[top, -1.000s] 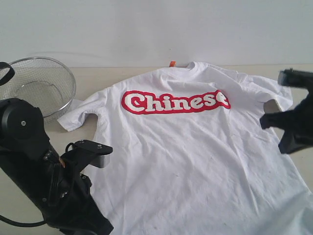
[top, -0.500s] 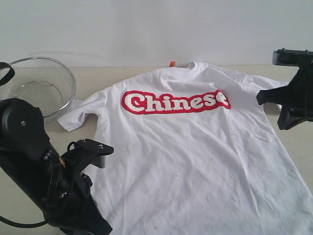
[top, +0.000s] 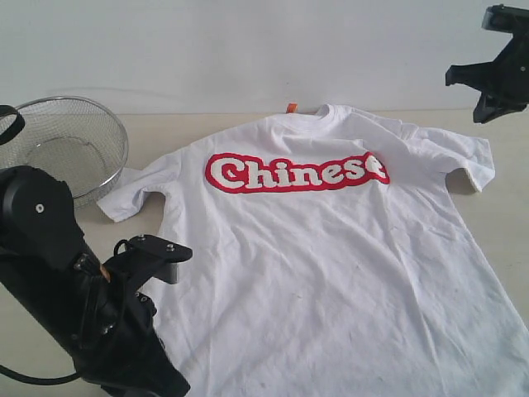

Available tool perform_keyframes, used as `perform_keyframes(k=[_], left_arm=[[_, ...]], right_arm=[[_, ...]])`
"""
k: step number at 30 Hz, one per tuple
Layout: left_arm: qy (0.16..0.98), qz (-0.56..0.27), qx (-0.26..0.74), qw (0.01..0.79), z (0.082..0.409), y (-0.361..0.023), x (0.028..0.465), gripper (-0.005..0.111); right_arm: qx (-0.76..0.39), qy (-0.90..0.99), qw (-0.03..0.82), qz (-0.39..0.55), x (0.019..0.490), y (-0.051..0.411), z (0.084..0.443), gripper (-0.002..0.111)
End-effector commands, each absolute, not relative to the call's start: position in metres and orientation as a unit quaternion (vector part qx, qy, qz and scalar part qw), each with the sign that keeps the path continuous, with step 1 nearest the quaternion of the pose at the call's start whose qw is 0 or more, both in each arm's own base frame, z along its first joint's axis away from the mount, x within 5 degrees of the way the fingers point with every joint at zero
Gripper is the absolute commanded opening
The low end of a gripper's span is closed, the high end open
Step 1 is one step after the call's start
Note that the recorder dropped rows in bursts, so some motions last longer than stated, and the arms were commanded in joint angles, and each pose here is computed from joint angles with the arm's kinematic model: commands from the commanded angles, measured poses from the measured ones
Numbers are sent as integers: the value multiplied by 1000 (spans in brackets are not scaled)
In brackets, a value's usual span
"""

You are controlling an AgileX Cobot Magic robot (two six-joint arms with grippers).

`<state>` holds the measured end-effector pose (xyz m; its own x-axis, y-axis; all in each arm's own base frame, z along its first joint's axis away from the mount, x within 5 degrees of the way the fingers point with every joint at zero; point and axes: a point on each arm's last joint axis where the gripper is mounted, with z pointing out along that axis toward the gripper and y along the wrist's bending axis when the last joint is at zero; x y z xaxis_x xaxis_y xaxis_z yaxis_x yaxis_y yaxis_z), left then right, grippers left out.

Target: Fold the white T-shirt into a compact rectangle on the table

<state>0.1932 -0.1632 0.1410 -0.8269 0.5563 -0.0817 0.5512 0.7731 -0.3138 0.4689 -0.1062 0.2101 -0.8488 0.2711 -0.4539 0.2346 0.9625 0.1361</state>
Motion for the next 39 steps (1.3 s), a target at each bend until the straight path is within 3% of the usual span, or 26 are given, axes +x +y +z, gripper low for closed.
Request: perform_keyframes(k=[1,8,19,32,36,39], left_arm=[[-942,173,-289,-5,144,-166,193,4],[-942,173,-289,-10,145,-167,195,4],[-941,172,-289,-16,145,-167,196,4],[-941,172,-290,-22,145,-167,197,4],[-942,173,-288,-24,145,-167,197,4],[-940,172,-294,-29,145,-167,198,4]], right_arm=[[132,961,240,38,500,-117,180,0],[130,964,227,38,524,-123,141,0],[123,965,232,10,531,-130,110,0],[178,946,270,-16,523,-181,111,0],[184,940,284,32,526,-173,121,0],[174,922,328,107,531,-160,153,0]])
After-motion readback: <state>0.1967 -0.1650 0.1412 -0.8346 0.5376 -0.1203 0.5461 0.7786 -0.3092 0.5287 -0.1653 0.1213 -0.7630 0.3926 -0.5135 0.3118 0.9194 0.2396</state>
